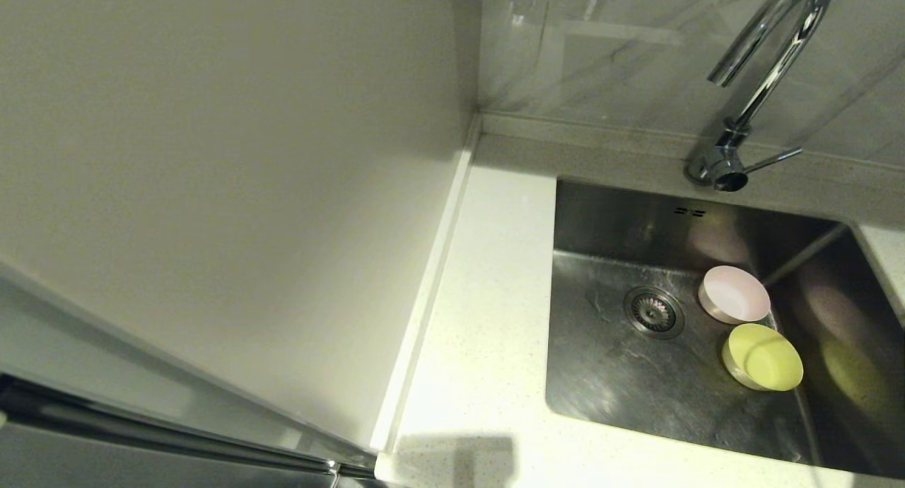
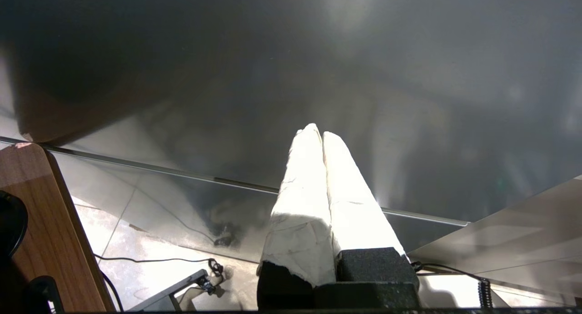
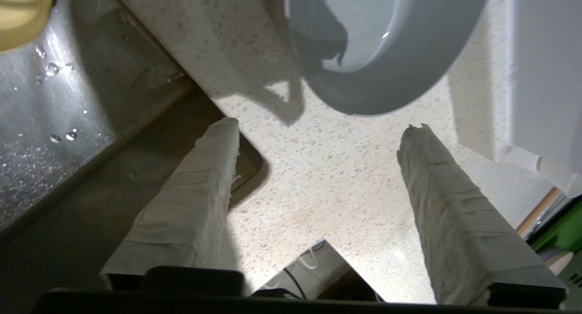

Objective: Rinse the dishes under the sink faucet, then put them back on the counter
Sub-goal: Put a bowl into the sink

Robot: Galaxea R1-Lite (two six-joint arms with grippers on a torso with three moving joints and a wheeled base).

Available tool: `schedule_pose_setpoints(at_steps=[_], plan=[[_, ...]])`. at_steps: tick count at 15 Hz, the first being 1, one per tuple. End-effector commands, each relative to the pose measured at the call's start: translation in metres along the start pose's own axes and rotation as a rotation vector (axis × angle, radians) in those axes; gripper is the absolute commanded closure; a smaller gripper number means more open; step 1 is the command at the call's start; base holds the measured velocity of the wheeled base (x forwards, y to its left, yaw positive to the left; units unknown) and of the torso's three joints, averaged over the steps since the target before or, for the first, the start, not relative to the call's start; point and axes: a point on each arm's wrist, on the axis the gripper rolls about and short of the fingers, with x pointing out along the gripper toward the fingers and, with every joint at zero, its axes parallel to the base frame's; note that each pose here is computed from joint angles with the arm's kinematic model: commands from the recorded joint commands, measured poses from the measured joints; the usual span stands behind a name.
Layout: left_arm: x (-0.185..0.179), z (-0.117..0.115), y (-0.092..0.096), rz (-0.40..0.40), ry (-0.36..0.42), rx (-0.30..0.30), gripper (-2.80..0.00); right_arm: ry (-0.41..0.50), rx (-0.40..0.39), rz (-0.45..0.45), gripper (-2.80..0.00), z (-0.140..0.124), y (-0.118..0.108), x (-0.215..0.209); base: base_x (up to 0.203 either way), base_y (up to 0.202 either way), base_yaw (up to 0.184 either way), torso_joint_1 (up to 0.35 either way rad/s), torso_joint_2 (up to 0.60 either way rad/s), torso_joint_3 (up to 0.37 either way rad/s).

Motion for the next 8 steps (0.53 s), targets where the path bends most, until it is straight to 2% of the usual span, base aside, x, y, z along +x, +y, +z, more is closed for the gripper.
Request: schedule_pose_setpoints(at_steps=[1, 8], plan=[[0.000, -0.001, 0.000, 0.000, 0.003, -0.001, 0.00, 0.042, -0.004, 0.006, -2.80, 0.002, 0.003, 0.013, 0.000, 0.000, 0.000, 0.000, 0.00, 0.000], [0.000, -0.001, 0.000, 0.000, 0.003, -0.001, 0.00, 0.058, 0.003, 0.044, -2.80, 0.037, 0.009, 0.046, 0.000, 0.000, 0.000, 0.000, 0.00, 0.000]])
